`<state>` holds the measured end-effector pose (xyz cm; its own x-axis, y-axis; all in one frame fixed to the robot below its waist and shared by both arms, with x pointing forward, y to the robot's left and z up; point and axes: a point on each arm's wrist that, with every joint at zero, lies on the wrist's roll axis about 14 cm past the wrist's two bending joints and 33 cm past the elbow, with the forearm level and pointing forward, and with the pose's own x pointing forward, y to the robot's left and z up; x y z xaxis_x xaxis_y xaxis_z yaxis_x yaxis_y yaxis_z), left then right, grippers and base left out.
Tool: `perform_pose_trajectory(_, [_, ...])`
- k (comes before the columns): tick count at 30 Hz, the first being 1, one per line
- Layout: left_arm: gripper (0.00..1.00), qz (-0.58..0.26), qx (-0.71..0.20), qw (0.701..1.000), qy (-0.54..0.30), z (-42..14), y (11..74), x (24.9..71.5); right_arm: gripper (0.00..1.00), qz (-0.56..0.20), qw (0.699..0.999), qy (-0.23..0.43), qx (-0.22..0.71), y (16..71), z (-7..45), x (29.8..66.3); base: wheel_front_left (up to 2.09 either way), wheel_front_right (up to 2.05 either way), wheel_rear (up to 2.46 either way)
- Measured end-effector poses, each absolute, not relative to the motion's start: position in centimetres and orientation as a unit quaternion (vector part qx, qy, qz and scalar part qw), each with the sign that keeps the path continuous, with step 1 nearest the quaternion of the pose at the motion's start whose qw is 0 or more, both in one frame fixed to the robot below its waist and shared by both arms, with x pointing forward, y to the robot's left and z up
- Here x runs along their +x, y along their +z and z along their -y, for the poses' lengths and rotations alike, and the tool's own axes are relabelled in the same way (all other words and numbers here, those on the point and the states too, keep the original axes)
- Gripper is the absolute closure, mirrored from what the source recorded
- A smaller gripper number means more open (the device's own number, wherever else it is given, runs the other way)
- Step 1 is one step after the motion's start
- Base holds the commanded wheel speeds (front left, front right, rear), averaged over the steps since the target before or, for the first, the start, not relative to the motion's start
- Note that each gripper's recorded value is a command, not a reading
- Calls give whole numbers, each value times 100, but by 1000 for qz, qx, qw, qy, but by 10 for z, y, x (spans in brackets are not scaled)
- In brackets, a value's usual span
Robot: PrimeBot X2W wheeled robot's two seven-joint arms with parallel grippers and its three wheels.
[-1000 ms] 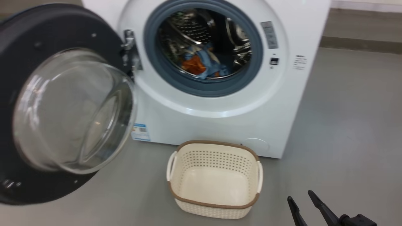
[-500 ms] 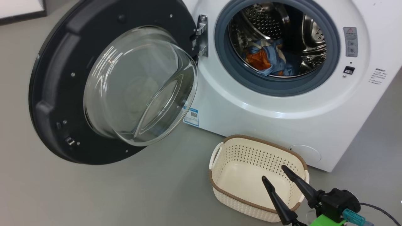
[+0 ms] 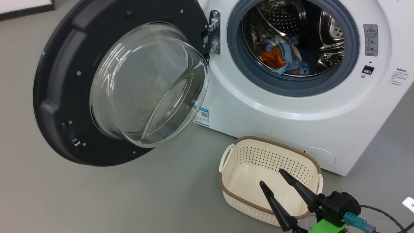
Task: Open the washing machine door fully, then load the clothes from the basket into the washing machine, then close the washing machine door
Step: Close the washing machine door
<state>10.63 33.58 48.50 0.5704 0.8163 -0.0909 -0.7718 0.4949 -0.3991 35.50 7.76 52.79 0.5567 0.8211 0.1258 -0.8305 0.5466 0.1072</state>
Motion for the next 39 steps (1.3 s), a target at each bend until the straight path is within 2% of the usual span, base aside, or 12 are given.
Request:
perform_pose_trajectory(10, [100, 173, -307, 780, 517, -398, 497, 56, 0, 17, 881, 466, 82, 520, -75, 350, 0, 0, 0])
perform_pose_trajectory(13, [100, 223, -347, 748, 519, -413, 503, 50, 0, 15, 880, 467, 83, 518, -76, 351, 0, 0, 0])
perform_pose_trajectory(19, [100, 277, -400, 707, 513, -461, 525, 41, 0, 13, 880, 467, 83, 517, -76, 351, 0, 0, 0])
perform_pose_trajectory(28, [100, 307, -423, 681, 513, -534, 575, 45, 0, -2, 884, 461, 82, 507, -69, 348, 0, 0, 0])
perform_pose_trajectory(39, [100, 306, -464, 655, 513, -566, 597, 72, 0, -27, 897, 434, 82, 491, -49, 344, 0, 0, 0])
